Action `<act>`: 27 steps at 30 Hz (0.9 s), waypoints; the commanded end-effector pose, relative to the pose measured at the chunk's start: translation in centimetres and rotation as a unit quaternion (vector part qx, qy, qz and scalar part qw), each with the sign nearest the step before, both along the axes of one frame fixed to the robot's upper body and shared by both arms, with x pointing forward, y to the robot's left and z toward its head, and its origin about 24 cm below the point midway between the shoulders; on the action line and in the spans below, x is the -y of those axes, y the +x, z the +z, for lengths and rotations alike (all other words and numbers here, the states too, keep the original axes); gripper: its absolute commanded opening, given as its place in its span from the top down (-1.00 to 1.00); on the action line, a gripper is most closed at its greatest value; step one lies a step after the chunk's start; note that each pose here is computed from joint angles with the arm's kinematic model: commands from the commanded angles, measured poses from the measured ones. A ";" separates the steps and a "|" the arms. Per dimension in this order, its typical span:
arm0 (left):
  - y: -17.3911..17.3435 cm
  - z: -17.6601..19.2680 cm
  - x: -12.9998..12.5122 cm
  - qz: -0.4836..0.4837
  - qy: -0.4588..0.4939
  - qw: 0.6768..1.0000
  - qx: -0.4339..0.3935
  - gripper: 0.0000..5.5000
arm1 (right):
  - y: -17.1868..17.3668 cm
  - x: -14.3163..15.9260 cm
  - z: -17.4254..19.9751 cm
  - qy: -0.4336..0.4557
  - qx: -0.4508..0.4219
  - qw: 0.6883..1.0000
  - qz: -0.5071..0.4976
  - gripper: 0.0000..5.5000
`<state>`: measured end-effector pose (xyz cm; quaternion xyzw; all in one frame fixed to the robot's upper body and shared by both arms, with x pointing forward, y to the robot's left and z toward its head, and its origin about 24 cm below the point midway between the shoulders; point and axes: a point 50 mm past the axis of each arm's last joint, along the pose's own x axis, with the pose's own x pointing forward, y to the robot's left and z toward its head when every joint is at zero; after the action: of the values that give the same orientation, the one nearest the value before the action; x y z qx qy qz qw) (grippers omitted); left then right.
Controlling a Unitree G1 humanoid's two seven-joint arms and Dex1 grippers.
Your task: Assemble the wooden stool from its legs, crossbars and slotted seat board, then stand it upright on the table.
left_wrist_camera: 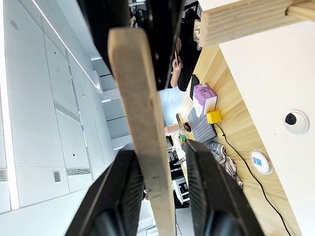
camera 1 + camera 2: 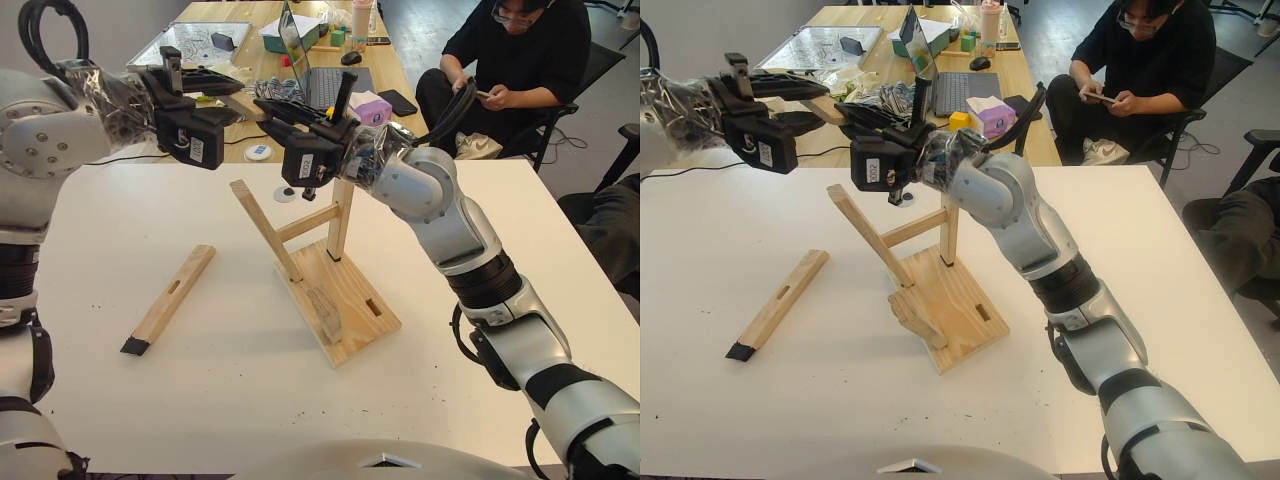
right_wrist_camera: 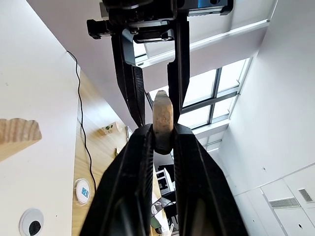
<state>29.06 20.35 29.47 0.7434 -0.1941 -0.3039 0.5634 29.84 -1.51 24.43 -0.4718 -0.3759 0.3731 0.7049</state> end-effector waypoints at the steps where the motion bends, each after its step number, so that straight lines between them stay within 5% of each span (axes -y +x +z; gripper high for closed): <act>1: 0.1 -0.9 -0.5 0.004 0.008 1.000 -0.020 0.77 | -0.3 -0.3 0.4 0.007 0.003 1.000 0.014 0.85; 10: 0.2 -1.4 -1.6 0.029 -0.009 0.999 -0.034 0.86 | -0.5 -0.3 0.1 -0.006 -0.003 1.000 0.022 0.25; 13: 1.3 -1.3 -4.0 0.095 -0.042 0.994 -0.019 0.86 | -0.6 0.5 -0.1 -0.009 0.004 1.000 0.024 0.24; 15: 2.1 -0.8 -6.9 0.161 -0.147 0.976 -0.002 0.86 | -0.5 1.8 0.1 0.023 0.011 1.000 0.014 0.24; 19: 2.5 -2.5 -11.6 0.235 -0.465 0.849 -0.086 0.86 | 0.8 6.0 0.6 0.087 0.005 0.995 -0.046 0.24; 23: 0.6 -8.3 -15.1 0.257 -0.732 0.596 -0.205 0.86 | 2.4 10.4 0.5 0.115 0.001 0.985 -0.126 0.24; 24: -0.1 -9.8 -15.4 0.257 -0.760 0.554 -0.220 0.86 | 2.7 11.0 0.3 0.116 -0.001 0.984 -0.138 0.24; 27: -2.4 -13.6 -15.2 0.248 -0.787 0.507 -0.251 0.86 | 3.1 11.7 -0.8 0.106 -0.020 0.983 -0.151 0.24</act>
<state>27.96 35.85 17.77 -0.0621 -0.0189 -0.0396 0.9971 32.75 -12.89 24.49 -0.4398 -0.3374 0.2210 0.8024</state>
